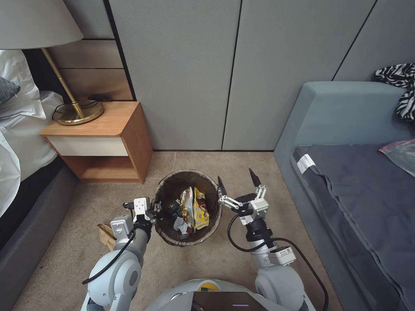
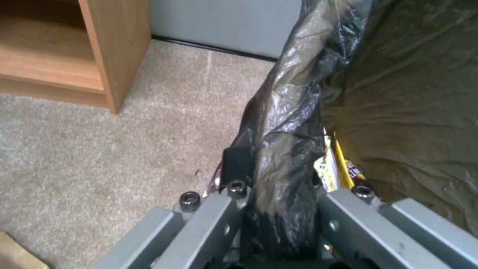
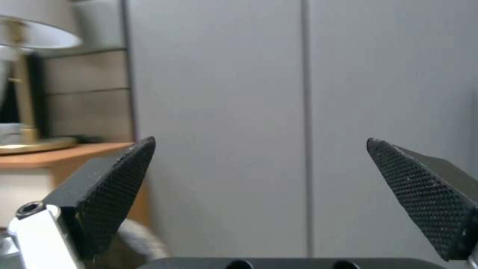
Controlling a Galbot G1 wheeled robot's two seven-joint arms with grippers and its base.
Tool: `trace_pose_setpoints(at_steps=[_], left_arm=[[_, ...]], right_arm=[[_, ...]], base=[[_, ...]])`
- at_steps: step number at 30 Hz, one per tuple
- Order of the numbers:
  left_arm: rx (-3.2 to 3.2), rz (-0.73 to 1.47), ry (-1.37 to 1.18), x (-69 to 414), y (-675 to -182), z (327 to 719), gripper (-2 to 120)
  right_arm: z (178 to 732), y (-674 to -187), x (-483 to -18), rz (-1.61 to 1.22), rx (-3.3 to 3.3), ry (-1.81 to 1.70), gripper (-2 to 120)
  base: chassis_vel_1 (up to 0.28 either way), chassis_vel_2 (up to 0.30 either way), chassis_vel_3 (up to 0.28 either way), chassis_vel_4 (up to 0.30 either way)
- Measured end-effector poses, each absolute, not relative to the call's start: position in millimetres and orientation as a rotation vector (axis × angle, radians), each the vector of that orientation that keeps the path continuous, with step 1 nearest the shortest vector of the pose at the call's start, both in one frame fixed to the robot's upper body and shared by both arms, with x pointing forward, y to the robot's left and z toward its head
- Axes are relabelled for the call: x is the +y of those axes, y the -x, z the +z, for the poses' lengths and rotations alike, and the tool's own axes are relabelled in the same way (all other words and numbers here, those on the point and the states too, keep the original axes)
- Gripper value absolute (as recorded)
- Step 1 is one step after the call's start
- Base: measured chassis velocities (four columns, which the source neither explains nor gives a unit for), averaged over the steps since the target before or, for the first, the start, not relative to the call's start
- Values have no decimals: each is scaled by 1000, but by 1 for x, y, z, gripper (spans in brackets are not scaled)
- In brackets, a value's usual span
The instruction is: Pick up the trash bin, then pick up the garbage from the floor and place it into the trash bin.
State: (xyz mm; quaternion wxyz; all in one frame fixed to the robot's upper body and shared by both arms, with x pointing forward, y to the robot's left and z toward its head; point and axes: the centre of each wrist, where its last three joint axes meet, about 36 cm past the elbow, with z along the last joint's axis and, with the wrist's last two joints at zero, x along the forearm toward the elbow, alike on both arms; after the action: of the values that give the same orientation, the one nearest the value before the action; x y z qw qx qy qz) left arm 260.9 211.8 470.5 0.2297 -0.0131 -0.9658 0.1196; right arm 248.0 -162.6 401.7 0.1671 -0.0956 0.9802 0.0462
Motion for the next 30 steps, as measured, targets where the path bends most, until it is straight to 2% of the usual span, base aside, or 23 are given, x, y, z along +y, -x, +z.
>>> trace_pose_setpoints(at_steps=[10,30], left_arm=[[-2712,298,31,213,-262,468,2],[-2715,300,33,213,-260,472,2]], right_arm=[[371,-244,-182,69,2823,152,100],[370,-252,-189,82,2822,166,100]], base=[[0,0,0,0],[0,0,0,0]])
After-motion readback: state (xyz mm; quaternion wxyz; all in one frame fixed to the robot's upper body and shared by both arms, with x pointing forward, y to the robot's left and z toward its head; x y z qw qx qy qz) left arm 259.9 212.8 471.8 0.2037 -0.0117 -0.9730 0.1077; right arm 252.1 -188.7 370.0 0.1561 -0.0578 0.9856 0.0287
